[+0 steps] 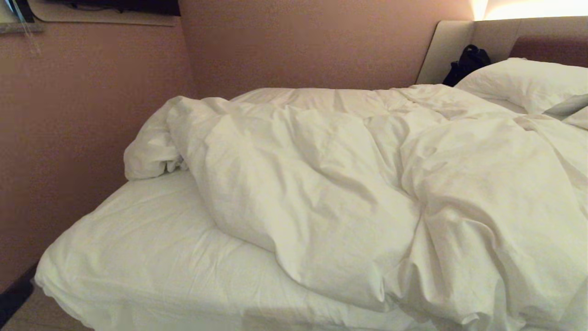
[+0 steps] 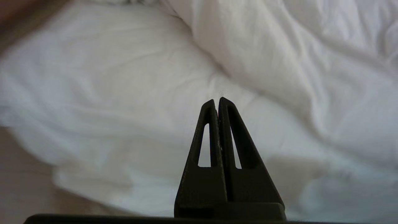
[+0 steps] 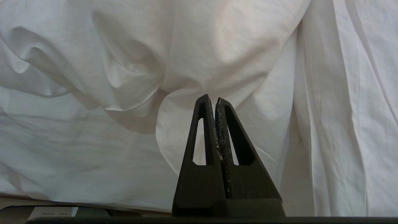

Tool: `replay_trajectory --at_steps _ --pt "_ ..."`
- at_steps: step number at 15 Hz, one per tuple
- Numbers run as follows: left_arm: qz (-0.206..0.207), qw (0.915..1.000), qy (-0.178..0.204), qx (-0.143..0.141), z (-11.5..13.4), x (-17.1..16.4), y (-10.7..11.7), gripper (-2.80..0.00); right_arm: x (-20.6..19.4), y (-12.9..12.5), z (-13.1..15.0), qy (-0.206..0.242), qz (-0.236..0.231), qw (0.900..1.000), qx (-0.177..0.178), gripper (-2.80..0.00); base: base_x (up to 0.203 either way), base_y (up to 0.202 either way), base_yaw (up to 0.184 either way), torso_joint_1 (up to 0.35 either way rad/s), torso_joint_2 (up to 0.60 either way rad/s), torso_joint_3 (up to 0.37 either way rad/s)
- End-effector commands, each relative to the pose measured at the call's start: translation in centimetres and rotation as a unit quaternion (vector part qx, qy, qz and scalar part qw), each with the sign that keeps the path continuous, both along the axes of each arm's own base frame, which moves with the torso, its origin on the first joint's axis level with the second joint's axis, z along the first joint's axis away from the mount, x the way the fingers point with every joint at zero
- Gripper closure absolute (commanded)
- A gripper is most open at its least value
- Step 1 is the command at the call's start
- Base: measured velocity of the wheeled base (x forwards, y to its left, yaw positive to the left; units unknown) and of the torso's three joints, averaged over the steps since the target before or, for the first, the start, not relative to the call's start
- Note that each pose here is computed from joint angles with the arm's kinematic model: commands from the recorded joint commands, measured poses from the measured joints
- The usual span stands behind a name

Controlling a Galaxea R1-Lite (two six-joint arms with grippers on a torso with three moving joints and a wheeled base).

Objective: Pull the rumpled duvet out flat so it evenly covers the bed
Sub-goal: Flatten the corners of the folded blanket

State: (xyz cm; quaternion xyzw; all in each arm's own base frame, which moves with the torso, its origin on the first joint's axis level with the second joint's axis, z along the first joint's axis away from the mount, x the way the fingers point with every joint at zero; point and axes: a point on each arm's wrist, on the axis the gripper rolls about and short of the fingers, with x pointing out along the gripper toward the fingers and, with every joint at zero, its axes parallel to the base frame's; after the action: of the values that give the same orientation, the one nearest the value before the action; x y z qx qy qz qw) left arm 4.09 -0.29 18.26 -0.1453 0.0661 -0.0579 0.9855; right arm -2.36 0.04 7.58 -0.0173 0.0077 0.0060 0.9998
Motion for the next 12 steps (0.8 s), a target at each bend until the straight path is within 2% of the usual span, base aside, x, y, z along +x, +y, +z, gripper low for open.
replay_trajectory --at_steps 1,6,10,12 --pt "0.001 0.9956 0.09 -0.025 -0.1 7.5 0.0 0.0 0.0 0.0 0.0 0.0 0.0 1.0 0.0 0.0 0.0 0.0 0.0 0.0 0.0 0.0" --pt "0.001 0.9905 0.127 -0.053 -1.8 19.6 0.1 0.0 0.0 0.0 0.0 0.0 0.0 1.0 0.0 0.0 0.0 0.0 0.0 0.0 0.0 0.0" --pt "0.003 0.9909 0.115 -0.069 -4.1 27.5 0.1 0.0 0.0 0.0 0.0 0.0 0.0 1.0 0.0 0.0 0.0 0.0 0.0 0.0 0.0 0.0" --pt "0.002 0.9897 0.117 -0.083 -5.2 29.8 0.1 0.0 0.0 0.0 0.0 0.0 0.0 1.0 0.0 0.0 0.0 0.0 0.0 0.0 0.0 0.0"
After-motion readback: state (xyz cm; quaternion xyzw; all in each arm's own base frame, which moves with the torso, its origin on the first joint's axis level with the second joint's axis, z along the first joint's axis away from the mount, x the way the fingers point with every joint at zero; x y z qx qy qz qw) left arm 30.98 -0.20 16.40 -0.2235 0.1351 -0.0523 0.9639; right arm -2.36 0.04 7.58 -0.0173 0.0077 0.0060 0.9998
